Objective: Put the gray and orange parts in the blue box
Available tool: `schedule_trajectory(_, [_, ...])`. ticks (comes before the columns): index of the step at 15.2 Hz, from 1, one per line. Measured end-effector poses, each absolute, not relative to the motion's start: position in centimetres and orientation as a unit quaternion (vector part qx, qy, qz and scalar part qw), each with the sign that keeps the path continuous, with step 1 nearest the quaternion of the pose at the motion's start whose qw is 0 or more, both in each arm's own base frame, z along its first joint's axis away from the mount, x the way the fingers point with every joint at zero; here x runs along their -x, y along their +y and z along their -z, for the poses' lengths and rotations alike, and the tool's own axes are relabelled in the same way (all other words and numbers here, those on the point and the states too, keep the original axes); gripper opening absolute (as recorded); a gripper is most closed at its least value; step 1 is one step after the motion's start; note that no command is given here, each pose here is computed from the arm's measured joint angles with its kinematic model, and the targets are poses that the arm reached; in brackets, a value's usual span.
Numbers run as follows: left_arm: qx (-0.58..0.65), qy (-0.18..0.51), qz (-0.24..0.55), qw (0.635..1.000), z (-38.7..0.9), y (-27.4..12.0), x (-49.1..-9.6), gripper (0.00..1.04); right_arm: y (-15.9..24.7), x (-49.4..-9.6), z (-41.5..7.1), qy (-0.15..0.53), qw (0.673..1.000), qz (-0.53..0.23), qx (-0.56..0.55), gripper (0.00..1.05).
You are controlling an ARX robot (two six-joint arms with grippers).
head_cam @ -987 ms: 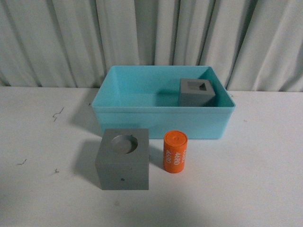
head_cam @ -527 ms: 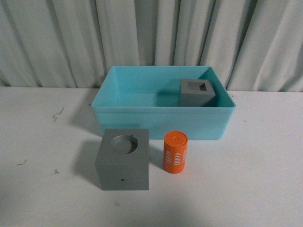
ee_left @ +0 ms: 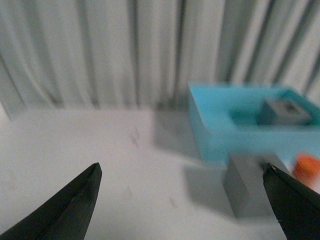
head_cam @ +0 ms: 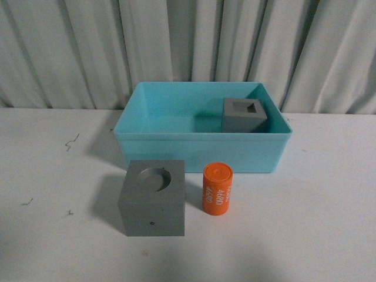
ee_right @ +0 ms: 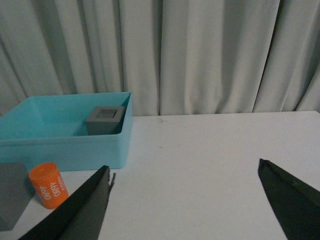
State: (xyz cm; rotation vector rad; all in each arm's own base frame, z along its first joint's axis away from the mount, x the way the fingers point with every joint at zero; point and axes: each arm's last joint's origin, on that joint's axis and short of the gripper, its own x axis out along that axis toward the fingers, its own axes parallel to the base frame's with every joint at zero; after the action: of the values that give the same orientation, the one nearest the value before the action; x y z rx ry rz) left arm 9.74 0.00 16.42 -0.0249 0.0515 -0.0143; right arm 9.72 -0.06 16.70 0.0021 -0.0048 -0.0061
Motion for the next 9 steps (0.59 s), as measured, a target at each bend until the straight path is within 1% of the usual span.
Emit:
schedule_trajectory(1, [0.066, 0.19, 0.067, 0.977, -16.8, -0.5, -10.0, 0.98, -0.1, -9.7, -16.7, -0.003, 1.0, 0.003, -0.001, 0.97])
schedule_trajectory(2, [0.1, 0.278, 0.098, 0.95, -17.7, -1.6, -11.1, 0.98, 0.0, -9.7, -16.7, -0.002, 1.0, 0.002, -0.001, 0.99])
schedule_trajectory(3, [0.119, 0.298, 0.121, 0.939, -18.2, -3.1, -12.3, 0.98, 0.0, -9.7, -16.7, -0.002, 1.0, 0.0, -0.001, 0.97])
schedule_trajectory(6, [0.12, 0.33, 0.131, 0.927, -17.9, -7.4, -15.6, 0.98, 0.0, -9.7, -16.7, -0.002, 1.0, 0.0, -0.001, 0.98])
schedule_trajectory(9, [0.1, 0.34, 0.107, 0.929, -17.6, -9.9, -18.9, 0.98, 0.0, -9.7, -16.7, -0.002, 1.0, 0.0, -0.001, 0.98])
